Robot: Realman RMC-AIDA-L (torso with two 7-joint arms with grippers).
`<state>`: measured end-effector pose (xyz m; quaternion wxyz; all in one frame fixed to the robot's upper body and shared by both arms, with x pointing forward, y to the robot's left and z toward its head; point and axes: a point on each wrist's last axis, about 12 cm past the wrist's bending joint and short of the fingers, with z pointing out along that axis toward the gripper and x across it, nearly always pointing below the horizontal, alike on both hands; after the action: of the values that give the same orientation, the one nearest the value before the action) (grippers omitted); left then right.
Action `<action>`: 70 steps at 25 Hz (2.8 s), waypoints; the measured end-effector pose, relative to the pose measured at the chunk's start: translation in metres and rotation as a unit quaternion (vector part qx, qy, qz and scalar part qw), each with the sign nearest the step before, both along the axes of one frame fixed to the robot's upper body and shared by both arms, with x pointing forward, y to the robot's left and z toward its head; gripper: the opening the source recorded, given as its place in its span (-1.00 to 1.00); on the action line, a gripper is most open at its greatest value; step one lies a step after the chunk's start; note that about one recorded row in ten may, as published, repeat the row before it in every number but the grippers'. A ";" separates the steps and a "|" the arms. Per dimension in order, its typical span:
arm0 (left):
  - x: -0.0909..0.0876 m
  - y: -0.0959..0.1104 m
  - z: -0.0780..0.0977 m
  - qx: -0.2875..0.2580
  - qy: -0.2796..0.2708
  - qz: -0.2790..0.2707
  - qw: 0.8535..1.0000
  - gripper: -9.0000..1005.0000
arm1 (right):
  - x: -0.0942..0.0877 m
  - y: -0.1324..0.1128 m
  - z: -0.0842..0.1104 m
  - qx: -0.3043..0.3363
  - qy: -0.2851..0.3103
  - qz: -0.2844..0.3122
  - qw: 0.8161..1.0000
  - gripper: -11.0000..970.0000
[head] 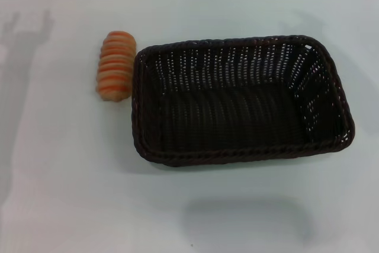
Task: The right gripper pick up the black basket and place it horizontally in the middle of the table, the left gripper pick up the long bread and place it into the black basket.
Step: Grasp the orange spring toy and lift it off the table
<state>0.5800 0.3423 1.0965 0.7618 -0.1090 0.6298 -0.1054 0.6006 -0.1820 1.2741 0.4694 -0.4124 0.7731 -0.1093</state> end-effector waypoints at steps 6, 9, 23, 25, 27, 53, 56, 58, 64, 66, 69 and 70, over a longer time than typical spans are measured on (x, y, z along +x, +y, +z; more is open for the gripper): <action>-0.002 0.004 0.000 -0.003 0.001 0.001 1.000 0.38 | -0.040 -0.050 -0.016 0.082 -0.114 -0.065 0.988 -0.03; -0.001 0.004 0.002 -0.010 0.000 -0.008 1.000 0.38 | -0.056 -0.076 -0.028 0.120 -0.167 -0.107 0.973 -0.03; -0.001 -0.023 0.015 -0.002 -0.016 -0.087 0.996 0.38 | -0.100 -0.154 -0.129 0.170 -0.336 -0.204 0.903 -0.04; -0.002 -0.028 0.020 -0.004 -0.020 -0.099 0.995 0.38 | -0.106 -0.161 -0.142 0.176 -0.372 -0.213 0.886 -0.04; -0.002 -0.033 0.025 0.001 -0.017 -0.109 0.994 0.38 | -0.113 -0.173 -0.158 0.192 -0.407 -0.244 0.859 -0.04; 0.030 -0.123 0.111 0.126 0.366 -0.158 0.908 0.36 | -0.107 -0.177 -0.189 0.193 -0.383 -0.267 0.863 -0.04; 0.043 -0.132 0.104 0.133 0.405 -0.161 0.890 0.36 | -0.106 -0.176 -0.190 0.194 -0.382 -0.263 0.864 -0.04; 0.050 -0.134 0.100 0.134 0.424 -0.157 0.882 0.36 | -0.105 -0.174 -0.192 0.194 -0.382 -0.260 0.865 -0.04; 0.063 -0.147 0.096 0.161 0.481 -0.142 0.850 0.36 | -0.105 -0.172 -0.197 0.191 -0.382 -0.255 0.868 -0.04; 0.065 -0.149 0.095 0.162 0.487 -0.142 0.846 0.36 | -0.104 -0.172 -0.198 0.190 -0.381 -0.255 0.868 -0.04; 0.065 -0.149 0.095 0.162 0.487 -0.142 0.846 0.36 | -0.103 -0.172 -0.198 0.190 -0.382 -0.254 0.868 -0.04; 0.071 -0.153 0.090 0.167 0.513 -0.143 0.830 0.36 | -0.103 -0.172 -0.198 0.189 -0.383 -0.253 0.868 -0.04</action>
<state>0.6507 0.1891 1.1869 0.3126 0.0732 0.9464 -0.0357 0.4975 -0.3537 1.0762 0.7539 -0.0319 0.6165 -0.2249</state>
